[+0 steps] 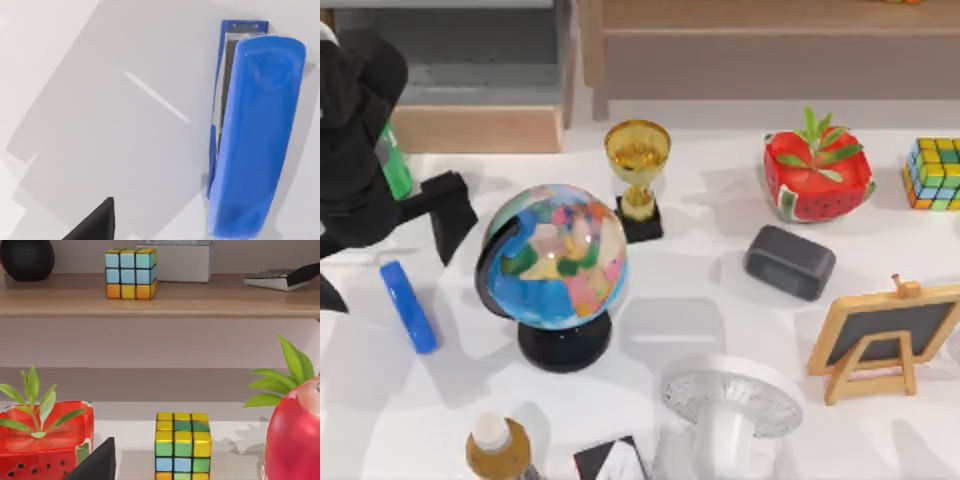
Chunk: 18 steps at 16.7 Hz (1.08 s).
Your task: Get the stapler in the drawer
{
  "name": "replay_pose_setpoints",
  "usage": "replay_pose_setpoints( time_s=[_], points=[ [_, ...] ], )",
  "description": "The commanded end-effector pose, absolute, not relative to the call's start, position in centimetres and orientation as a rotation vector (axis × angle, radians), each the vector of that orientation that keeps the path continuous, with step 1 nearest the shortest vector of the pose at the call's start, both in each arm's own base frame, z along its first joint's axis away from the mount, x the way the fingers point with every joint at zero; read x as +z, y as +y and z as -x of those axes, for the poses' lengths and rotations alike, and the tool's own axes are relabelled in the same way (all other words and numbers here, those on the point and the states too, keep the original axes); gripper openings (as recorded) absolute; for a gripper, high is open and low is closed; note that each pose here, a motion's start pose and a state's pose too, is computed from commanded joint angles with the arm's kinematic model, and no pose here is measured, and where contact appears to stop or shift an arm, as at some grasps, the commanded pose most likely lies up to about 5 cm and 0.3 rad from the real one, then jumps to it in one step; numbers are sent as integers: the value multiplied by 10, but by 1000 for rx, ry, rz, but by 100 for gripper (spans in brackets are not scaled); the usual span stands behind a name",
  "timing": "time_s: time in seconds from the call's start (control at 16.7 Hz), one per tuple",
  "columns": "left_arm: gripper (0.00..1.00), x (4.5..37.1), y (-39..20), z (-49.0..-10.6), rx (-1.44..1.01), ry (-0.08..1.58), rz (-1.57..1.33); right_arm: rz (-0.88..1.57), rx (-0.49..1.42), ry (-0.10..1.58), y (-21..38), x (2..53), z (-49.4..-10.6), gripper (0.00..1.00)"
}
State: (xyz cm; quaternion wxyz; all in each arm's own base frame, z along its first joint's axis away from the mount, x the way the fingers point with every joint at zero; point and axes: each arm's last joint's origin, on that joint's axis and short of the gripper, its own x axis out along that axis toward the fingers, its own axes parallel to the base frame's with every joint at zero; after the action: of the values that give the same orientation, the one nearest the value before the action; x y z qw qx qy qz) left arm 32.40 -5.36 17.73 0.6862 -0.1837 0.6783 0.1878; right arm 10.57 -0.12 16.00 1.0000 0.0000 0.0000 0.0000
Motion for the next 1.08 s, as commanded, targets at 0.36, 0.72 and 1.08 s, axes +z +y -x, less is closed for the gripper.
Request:
replay_pose_setpoints(
  time_s=[0.36, 0.72, 1.08],
  points=[
    [100, 172, -52, -324, 422, 1521, 411, 0, 0, 0, -1, 160, -106, 100],
    [100, 121, -53, -326, 419, 1514, 413, 0, 0, 0, -1, 160, -106, 100],
    [100, 107, -53, -325, 421, 1519, 411, 0, 0, 0, -1, 160, -106, 100]
  ],
)
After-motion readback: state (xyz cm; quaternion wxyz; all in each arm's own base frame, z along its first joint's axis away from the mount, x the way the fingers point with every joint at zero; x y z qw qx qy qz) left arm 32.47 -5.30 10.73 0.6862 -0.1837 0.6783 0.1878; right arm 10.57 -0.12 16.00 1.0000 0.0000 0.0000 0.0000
